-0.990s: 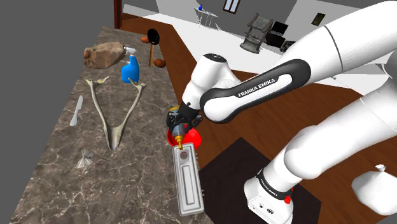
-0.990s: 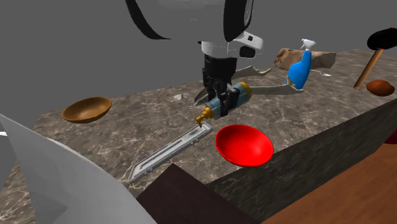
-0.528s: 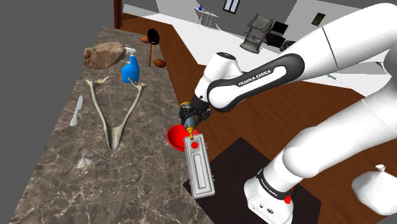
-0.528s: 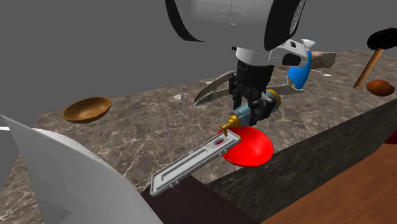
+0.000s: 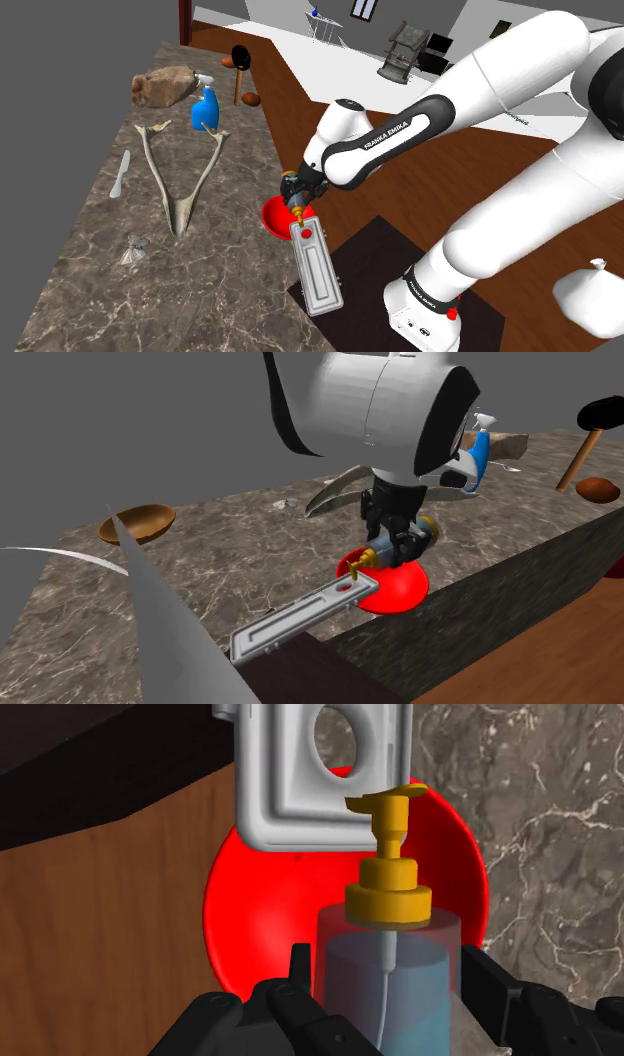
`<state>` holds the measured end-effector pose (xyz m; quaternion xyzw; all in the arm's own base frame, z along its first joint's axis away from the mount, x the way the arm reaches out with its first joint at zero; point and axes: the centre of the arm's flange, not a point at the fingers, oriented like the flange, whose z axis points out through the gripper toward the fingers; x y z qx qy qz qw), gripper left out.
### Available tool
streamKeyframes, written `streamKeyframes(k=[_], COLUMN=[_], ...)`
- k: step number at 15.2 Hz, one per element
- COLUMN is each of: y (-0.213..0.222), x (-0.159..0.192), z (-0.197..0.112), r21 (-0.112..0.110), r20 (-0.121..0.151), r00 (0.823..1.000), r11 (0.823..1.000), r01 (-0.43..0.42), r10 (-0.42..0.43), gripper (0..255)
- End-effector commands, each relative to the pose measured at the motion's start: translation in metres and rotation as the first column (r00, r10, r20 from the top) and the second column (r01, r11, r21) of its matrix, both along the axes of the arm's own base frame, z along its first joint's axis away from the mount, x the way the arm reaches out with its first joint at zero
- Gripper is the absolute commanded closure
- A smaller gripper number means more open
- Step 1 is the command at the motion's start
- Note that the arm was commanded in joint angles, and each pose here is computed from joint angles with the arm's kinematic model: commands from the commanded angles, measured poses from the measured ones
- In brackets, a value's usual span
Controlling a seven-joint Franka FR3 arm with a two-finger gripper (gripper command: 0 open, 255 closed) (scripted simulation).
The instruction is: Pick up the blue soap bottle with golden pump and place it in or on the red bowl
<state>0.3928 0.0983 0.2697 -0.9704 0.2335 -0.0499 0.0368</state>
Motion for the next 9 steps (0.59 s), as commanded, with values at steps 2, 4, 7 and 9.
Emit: streamKeyframes(k=[2,4,7,9], y=[0.001,0.001,0.001,0.001], x=[0.000,0.000,0.000,0.000], z=[-0.016,-0.026,-0.029,-0.029], r21=[0.000,0.000,0.000,0.000], r20=[0.001,0.001,0.001,0.001], r00=[1.000,1.000,1.000,1.000], r11=[1.000,1.000,1.000,1.000], r01=[0.000,0.000,0.000,0.000], r10=[0.000,0.000,0.000,0.000], gripper=[255,255,255,255])
